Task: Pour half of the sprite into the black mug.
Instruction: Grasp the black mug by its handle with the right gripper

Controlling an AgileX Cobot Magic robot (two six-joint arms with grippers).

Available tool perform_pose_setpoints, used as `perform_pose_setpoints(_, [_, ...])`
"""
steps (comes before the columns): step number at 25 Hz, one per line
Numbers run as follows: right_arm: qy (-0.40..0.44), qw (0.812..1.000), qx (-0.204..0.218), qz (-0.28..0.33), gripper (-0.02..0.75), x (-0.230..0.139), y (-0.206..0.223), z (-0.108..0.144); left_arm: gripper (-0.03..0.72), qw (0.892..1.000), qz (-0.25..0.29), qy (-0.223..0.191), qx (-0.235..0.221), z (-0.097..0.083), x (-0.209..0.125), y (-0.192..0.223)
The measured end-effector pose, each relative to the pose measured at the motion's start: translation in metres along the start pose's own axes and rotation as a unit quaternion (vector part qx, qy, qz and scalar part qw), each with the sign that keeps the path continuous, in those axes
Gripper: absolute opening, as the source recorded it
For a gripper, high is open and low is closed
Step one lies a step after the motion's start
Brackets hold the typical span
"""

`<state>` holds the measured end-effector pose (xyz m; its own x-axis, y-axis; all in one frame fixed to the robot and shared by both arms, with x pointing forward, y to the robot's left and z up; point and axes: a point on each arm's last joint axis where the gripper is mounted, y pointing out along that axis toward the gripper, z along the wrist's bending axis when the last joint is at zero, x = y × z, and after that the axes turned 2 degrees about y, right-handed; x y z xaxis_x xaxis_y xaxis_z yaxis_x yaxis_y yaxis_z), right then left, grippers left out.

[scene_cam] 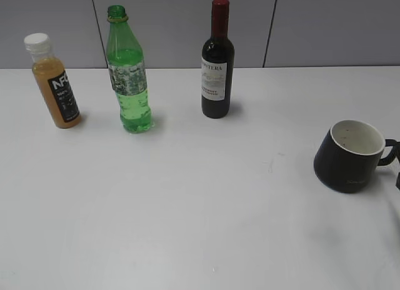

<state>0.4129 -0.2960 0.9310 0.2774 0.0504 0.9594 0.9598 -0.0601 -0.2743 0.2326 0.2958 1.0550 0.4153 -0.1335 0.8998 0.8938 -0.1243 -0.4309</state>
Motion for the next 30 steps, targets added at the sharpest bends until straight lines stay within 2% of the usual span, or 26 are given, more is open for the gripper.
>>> perform_pose_setpoints(12, [-0.009, 0.998, -0.062, 0.030, 0.589, -0.010, 0.004, -0.014, 0.593, 1.000, 0.000, 0.000, 0.000, 0.000, 0.000, 0.000])
perform_pose_setpoints(21, [-0.017, 0.998, -0.042, 0.036, 0.589, -0.026, 0.018, -0.015, 0.593, 1.000, 0.000, 0.000, 0.000, 0.000, 0.000, 0.000])
perform_pose_setpoints(25, [-0.005, 0.999, -0.013, 0.032, 0.589, -0.032, 0.022, -0.014, 0.593, 1.000, 0.000, 0.000, 0.000, 0.000, 0.000, 0.000])
perform_pose_setpoints(30, [0.017, 0.997, -0.003, 0.074, 0.589, -0.049, 0.026, -0.016, 0.593, 1.000, 0.000, 0.000, 0.000, 0.000, 0.000, 0.000])
